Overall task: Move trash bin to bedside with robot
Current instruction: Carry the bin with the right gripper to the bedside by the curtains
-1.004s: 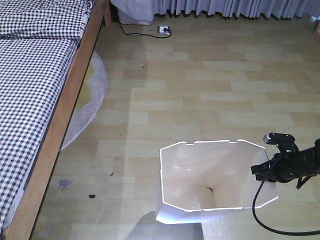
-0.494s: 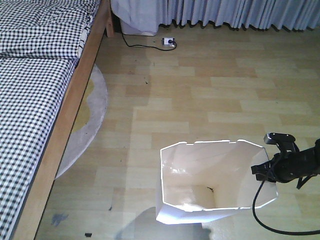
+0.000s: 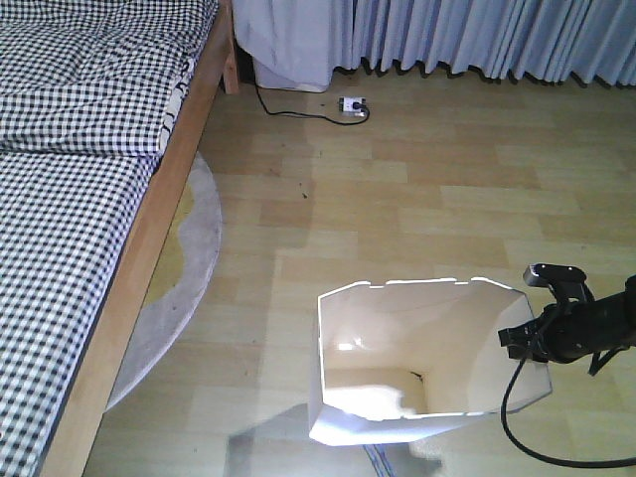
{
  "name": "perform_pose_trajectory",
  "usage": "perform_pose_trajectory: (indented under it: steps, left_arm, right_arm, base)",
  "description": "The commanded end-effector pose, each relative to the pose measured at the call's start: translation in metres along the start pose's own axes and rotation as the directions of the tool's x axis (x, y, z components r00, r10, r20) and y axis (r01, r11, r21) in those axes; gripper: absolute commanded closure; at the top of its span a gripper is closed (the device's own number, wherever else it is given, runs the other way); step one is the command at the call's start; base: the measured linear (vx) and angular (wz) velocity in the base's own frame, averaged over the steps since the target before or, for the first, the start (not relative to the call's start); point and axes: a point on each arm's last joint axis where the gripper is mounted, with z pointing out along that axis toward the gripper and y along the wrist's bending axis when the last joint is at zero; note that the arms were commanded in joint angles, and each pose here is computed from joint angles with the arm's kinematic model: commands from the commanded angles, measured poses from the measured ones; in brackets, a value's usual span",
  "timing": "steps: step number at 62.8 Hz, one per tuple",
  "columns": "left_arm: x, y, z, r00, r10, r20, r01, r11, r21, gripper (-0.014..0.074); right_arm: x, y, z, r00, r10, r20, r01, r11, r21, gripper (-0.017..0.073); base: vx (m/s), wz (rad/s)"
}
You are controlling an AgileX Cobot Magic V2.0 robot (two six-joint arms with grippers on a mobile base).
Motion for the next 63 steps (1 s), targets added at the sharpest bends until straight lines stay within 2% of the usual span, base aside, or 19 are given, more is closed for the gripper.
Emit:
perform_pose_trajectory:
  steps: [1, 63]
  left_arm:
    - [0.0023, -0.0016, 0.0017, 0.998, -0.007, 0.055, 0.007, 1.000, 0.012, 0.0599]
    - [0.0023, -0.0016, 0.0017, 0.998, -0.007, 0.055, 0.007, 1.000, 0.012, 0.0599]
  right_arm:
    - [-0.0197, 0.0179, -0.0195, 0.993, 0.012, 0.115, 0.007, 0.987, -0.163, 0.0566]
    - [-0.0197, 0.0178, -0.0195, 0.993, 0.012, 0.115, 0.007, 0.987, -0.162, 0.0566]
  base:
    - [0.35, 0.03]
    - [0.33, -0.07]
